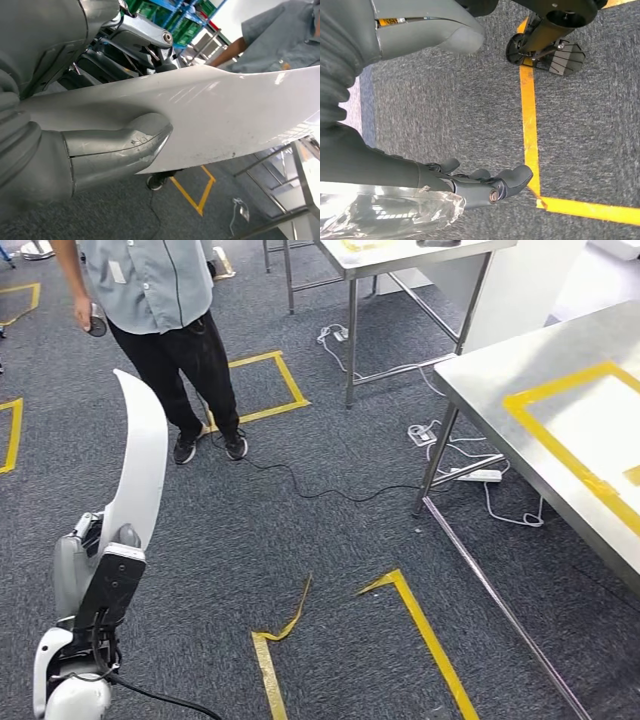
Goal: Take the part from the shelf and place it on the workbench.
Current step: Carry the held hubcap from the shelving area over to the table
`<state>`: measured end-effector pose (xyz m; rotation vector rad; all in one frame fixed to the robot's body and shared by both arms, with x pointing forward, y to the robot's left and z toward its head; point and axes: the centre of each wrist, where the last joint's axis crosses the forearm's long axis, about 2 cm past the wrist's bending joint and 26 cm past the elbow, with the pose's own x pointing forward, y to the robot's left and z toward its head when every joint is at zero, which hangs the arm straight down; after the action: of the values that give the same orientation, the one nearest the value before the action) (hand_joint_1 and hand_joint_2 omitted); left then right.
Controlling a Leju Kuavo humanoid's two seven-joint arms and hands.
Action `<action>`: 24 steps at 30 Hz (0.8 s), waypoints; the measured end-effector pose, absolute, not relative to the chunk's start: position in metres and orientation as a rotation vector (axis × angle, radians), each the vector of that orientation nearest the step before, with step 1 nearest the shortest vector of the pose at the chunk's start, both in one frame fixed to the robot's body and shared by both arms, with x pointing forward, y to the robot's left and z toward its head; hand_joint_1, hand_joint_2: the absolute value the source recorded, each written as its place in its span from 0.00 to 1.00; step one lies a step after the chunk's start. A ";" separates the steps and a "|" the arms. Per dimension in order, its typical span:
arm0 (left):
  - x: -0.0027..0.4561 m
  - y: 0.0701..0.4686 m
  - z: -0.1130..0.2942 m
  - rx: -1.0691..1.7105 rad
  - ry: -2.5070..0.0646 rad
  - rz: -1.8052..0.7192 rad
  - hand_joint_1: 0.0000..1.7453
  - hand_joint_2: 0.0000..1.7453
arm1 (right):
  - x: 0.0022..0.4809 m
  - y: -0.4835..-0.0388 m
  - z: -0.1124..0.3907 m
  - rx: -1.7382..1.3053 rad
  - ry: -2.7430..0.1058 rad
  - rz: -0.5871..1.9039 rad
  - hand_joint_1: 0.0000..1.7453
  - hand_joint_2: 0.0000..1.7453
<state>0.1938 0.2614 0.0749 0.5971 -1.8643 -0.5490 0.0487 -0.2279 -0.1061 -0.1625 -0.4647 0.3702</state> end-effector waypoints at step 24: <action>0.180 0.290 0.077 0.708 -1.826 -0.496 1.00 1.00 | 0.048 -0.228 -0.106 -0.149 -0.458 0.353 0.00 1.00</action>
<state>0.1798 0.2899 0.0770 0.7078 -1.8263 -0.4958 0.0485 -0.2285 -0.1063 -0.1494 -0.4578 0.3534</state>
